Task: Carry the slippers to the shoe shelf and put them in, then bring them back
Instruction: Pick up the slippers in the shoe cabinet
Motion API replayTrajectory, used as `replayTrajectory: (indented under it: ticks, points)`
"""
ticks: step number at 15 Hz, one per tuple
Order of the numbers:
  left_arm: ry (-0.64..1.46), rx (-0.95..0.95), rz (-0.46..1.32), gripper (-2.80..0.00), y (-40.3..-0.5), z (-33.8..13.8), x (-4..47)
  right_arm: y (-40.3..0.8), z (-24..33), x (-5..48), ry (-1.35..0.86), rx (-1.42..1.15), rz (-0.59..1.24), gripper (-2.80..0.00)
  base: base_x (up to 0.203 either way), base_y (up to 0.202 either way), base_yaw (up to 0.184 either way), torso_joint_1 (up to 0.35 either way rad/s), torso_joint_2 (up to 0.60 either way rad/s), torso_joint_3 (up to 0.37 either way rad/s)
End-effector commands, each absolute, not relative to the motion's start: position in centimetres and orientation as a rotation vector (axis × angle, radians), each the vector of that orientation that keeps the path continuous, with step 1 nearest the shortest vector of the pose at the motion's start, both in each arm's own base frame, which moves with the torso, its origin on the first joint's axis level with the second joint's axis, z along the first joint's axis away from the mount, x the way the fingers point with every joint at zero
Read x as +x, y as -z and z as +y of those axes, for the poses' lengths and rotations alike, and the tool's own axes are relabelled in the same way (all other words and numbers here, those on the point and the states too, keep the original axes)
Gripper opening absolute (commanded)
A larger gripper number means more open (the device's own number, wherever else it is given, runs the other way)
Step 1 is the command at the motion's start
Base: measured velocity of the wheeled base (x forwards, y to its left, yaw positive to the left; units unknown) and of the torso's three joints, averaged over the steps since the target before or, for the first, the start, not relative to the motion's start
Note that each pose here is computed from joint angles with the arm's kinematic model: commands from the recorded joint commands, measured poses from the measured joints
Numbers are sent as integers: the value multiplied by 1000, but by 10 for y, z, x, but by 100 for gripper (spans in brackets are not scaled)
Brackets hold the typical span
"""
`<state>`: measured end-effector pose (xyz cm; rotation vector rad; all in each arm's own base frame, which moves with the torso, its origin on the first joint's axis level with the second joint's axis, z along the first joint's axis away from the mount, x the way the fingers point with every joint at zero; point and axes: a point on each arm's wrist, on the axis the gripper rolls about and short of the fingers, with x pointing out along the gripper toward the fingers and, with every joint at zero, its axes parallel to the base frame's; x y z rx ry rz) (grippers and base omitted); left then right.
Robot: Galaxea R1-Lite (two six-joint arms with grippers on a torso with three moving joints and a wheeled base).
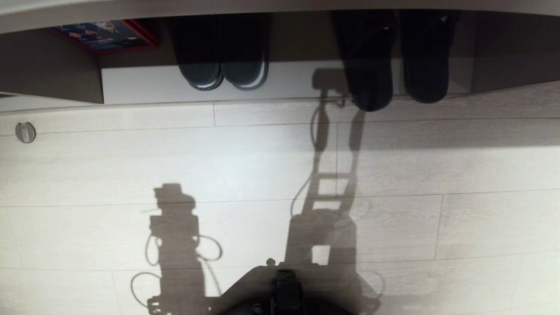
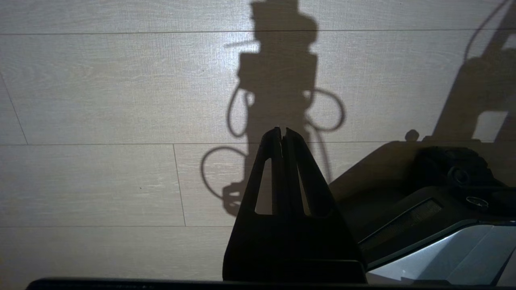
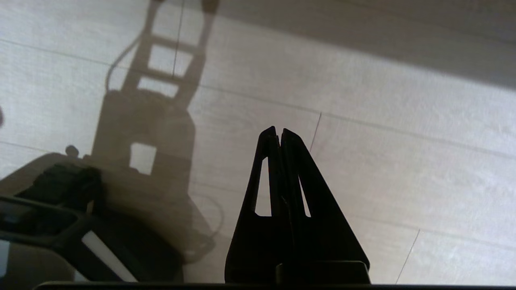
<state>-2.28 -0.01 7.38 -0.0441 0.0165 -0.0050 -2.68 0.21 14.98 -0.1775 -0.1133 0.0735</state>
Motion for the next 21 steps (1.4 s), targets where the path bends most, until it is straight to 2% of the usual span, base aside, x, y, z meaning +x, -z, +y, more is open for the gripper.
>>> replayTrajectory:
  ticks: [1,4,7,8,11,13,19,21]
  points:
    - [5,-44,17,-280,-74,0,-23,-176,2,-2,-95,-185,-29,-280,0,0,0,0,0,0]
    - [6,-43,17,-280,-74,0,-23,-211,3,65,-130,-208,22,-280,0,0,0,0,0,0]
    - [4,-43,17,-280,-74,0,-23,-232,8,141,-178,-251,0,-280,0,0,0,0,0,0]
    - [6,-43,17,-280,-74,0,-23,-234,11,163,-200,-262,-8,0,0,0,0,0,0,0]
    - [4,-43,17,-280,-74,0,-23,-236,24,223,-233,-304,-84,0,0,0,0,0,0,0]
    - [5,-43,17,-280,-74,0,-23,-242,31,257,-202,-331,-218,0,0,0,0,0,0,0]
    - [5,-43,17,-280,-74,0,-23,-262,50,321,-109,-298,-498,0,0,0,0,0,0,0]
    - [4,-43,17,-280,-74,0,-23,-267,56,328,-124,-264,-530,0,0,0,0,0,0,0]
